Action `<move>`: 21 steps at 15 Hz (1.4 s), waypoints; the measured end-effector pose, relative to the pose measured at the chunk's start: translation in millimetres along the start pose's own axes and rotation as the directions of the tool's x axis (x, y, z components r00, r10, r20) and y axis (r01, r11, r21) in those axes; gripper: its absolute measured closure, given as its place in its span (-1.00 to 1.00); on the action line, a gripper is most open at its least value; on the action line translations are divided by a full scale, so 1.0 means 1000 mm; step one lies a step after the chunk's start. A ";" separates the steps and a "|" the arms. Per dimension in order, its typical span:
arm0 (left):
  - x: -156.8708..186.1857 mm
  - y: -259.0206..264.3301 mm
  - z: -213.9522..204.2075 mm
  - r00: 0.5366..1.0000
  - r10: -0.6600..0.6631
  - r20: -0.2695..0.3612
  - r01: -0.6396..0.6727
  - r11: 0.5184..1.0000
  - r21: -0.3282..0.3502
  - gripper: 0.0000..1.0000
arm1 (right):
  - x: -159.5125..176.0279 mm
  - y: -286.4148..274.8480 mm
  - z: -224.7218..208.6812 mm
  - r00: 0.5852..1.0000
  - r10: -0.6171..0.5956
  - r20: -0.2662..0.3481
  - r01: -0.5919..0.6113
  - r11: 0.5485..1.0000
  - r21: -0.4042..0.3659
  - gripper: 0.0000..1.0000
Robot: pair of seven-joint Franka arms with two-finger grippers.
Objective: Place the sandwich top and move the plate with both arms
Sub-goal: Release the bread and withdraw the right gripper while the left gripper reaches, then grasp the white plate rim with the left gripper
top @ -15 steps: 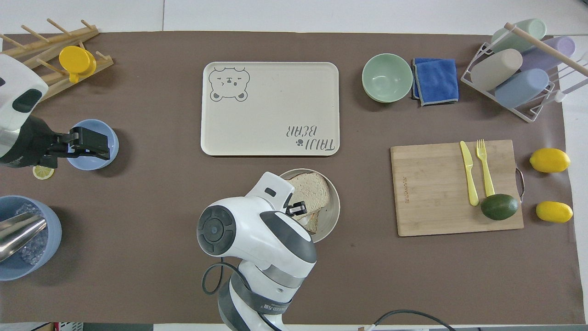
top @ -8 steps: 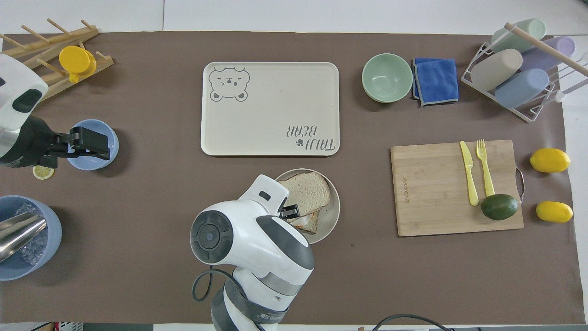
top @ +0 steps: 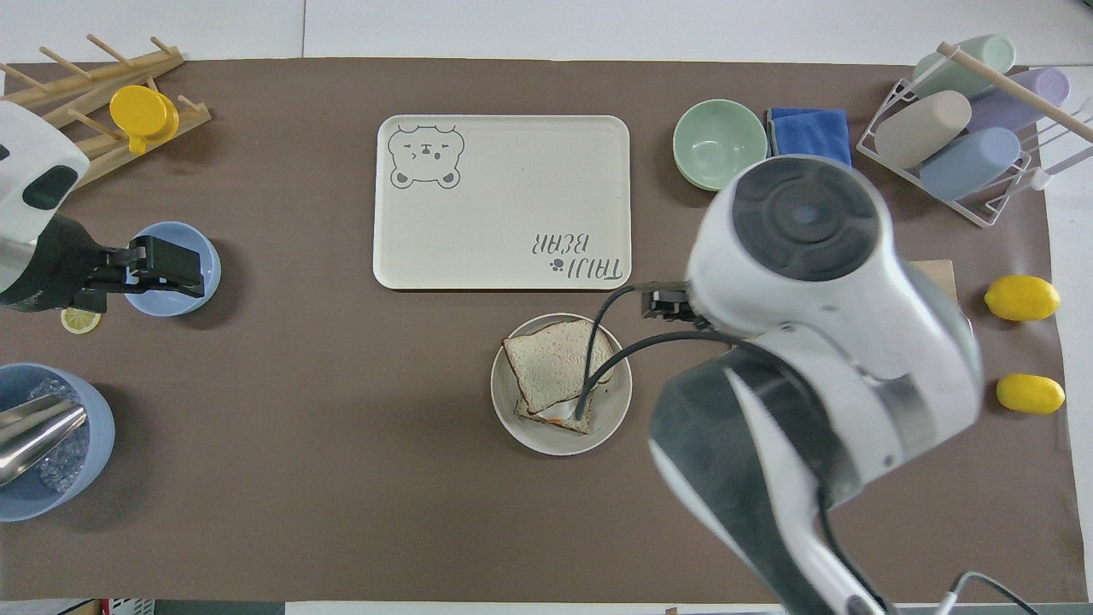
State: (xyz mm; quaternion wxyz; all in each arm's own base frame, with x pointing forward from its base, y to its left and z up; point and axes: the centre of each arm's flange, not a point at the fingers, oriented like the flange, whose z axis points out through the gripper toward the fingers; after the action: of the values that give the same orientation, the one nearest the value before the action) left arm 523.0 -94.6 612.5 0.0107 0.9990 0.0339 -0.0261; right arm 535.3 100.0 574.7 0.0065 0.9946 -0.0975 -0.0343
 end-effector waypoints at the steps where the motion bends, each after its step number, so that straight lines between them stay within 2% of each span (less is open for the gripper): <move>1: 0.000 0.001 0.000 1.000 0.001 -0.001 -0.001 1.000 0.000 -1.00 | 0.000 0.021 -0.011 1.000 -0.010 0.004 0.010 1.000 0.009 -1.00; 5: -0.003 0.008 0.001 1.000 0.015 0.002 -0.015 1.000 0.002 -1.00 | 0.013 0.073 -0.030 0.996 -0.090 0.001 0.090 0.996 0.016 -1.00; 9: -0.026 0.045 0.034 0.995 0.091 0.029 -0.091 0.996 0.013 -1.00 | 0.023 0.097 -0.019 0.996 -0.086 0.022 0.086 0.996 0.015 -1.00; 12: -0.048 0.086 0.080 0.989 0.148 0.024 -0.148 0.989 -0.002 -1.00 | 0.030 0.102 -0.014 0.995 -0.100 0.007 0.100 0.995 0.016 -1.00; 16: -0.071 0.133 0.154 0.990 0.137 -0.010 -0.137 0.990 -0.029 -1.00 | 0.040 0.104 -0.007 0.989 -0.144 0.025 0.144 0.990 0.008 -1.00; 19: -0.084 0.177 0.216 0.994 0.108 0.004 -0.108 0.993 -0.052 -1.00 | 0.042 0.106 -0.009 0.982 -0.188 0.024 0.188 0.982 -0.006 -1.00; 21: -0.083 0.196 0.247 0.996 0.085 0.029 -0.082 0.992 -0.095 -1.00 | 0.039 0.108 -0.008 0.978 -0.200 0.052 0.200 0.980 -0.007 -1.00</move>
State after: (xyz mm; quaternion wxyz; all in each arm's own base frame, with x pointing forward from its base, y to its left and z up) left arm 440.9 -301.0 374.0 0.0591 0.9974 -0.0070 -0.0403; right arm 553.4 -14.0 581.7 0.0068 0.9981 0.0032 -0.0609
